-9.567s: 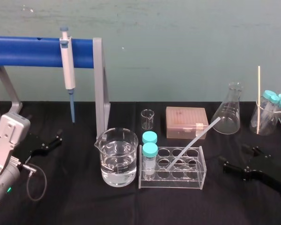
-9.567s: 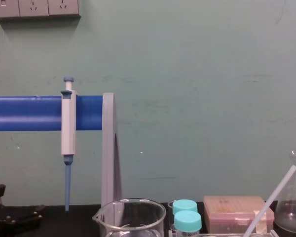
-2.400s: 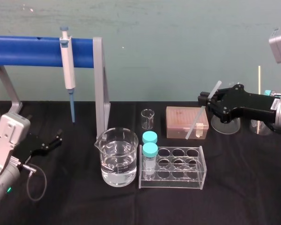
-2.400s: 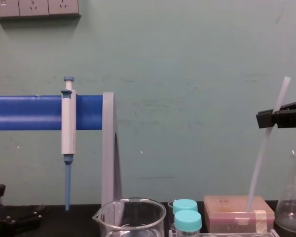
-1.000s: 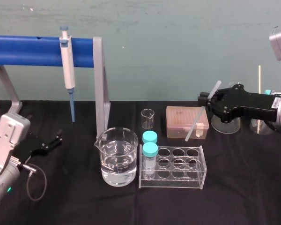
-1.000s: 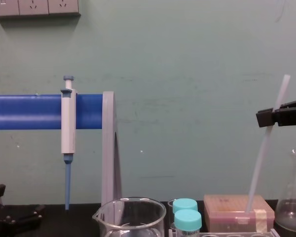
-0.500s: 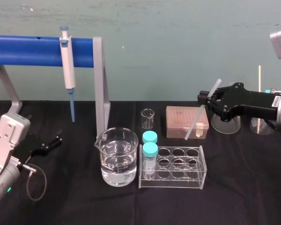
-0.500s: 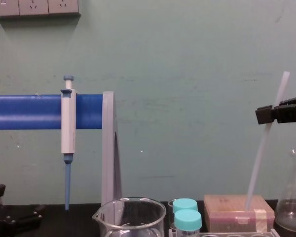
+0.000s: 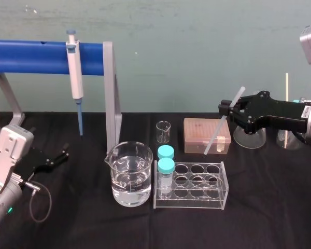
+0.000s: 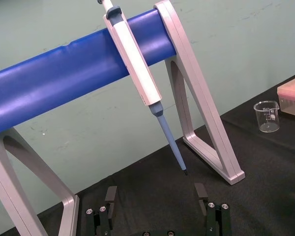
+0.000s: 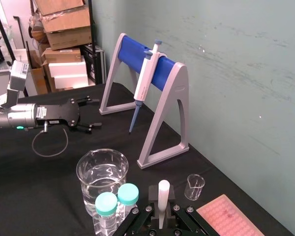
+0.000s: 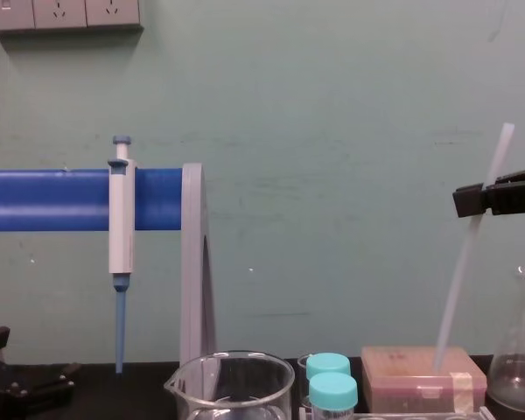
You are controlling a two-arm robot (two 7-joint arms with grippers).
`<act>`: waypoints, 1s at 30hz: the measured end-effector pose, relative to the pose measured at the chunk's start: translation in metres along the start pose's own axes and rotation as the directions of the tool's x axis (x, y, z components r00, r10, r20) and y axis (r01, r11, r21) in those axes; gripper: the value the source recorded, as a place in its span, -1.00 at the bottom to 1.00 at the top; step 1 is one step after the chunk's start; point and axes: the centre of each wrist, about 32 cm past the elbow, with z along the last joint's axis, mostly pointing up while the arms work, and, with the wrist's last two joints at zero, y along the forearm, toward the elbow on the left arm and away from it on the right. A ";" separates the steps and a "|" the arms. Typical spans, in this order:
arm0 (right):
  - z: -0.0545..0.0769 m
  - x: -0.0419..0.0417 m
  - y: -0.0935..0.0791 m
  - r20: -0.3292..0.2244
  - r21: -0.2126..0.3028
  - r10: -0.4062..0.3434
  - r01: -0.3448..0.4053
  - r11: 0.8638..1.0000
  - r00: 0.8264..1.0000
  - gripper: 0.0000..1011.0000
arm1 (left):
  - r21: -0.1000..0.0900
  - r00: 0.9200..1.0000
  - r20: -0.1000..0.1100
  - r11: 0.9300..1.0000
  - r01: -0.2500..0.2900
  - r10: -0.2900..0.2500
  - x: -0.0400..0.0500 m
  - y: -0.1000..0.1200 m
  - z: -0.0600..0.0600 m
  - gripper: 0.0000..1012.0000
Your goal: Pick up the stirring rod with one hand, then place it down.
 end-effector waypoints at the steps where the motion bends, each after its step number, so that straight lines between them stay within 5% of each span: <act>1: 0.000 0.0000 0.000 0.000 0.000 0.000 0.000 1.000 1.000 -0.86 | 0.000 1.000 0.000 1.000 0.000 0.000 0.0000 0.000 0.000 0.98; 30: -0.002 0.0005 -0.001 -0.011 -0.003 -0.007 0.007 1.000 1.000 -0.86 | 0.000 1.000 0.000 1.000 0.000 0.000 0.0000 0.000 0.000 0.98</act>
